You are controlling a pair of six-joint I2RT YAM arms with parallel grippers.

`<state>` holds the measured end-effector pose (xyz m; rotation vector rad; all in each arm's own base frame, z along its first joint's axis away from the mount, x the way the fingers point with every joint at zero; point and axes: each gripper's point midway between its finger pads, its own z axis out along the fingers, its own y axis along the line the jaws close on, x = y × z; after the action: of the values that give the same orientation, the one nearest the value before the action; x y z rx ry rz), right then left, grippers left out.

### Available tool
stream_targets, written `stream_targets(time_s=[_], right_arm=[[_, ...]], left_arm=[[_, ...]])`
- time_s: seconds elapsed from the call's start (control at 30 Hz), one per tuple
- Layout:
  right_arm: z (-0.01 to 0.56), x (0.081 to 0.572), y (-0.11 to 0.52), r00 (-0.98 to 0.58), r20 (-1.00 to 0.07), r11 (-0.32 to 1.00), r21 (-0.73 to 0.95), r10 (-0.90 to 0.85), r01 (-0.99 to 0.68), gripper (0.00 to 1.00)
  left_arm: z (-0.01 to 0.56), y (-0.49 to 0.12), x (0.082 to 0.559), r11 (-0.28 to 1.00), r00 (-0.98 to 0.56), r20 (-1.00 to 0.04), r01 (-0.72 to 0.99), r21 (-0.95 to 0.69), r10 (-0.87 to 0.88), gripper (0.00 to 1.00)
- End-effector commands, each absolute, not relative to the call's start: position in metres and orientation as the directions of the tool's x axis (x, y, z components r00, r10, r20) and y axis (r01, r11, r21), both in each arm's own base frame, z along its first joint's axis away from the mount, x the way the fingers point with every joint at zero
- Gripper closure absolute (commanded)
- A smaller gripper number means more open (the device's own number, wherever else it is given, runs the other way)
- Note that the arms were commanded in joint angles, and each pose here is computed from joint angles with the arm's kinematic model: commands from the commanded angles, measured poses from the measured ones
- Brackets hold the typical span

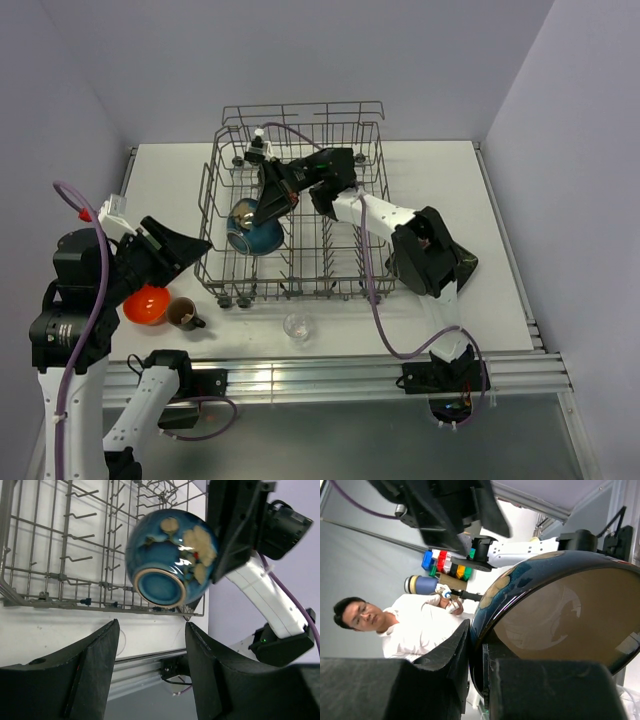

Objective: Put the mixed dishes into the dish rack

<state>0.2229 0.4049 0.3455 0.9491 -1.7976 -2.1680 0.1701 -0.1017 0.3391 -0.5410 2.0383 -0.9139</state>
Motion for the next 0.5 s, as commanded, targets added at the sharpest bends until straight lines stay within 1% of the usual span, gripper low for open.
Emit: stream_targets(time_s=[0.0,0.17,0.47], right_arm=[[0.350,0.199,0.389,-0.685,-0.597,-0.438,0.793,-0.417,-0.424,1.00],[0.319,0.197,0.395,-0.696,-0.548,-0.399,0.831,-0.465,-0.388,1.00],[0.285,0.199,0.402,-0.698,-0.512,-0.366,0.856,-0.501,-0.366,1.00]], left_arm=[[0.352,-0.109,0.166,0.638,-0.564,-0.549,0.049,-0.768,-0.617,0.39],[0.350,-0.109,0.162,0.640,-0.571,-0.544,0.042,-0.767,-0.614,0.41],[0.350,-0.109,0.161,0.641,-0.573,-0.544,0.040,-0.766,-0.613,0.41]])
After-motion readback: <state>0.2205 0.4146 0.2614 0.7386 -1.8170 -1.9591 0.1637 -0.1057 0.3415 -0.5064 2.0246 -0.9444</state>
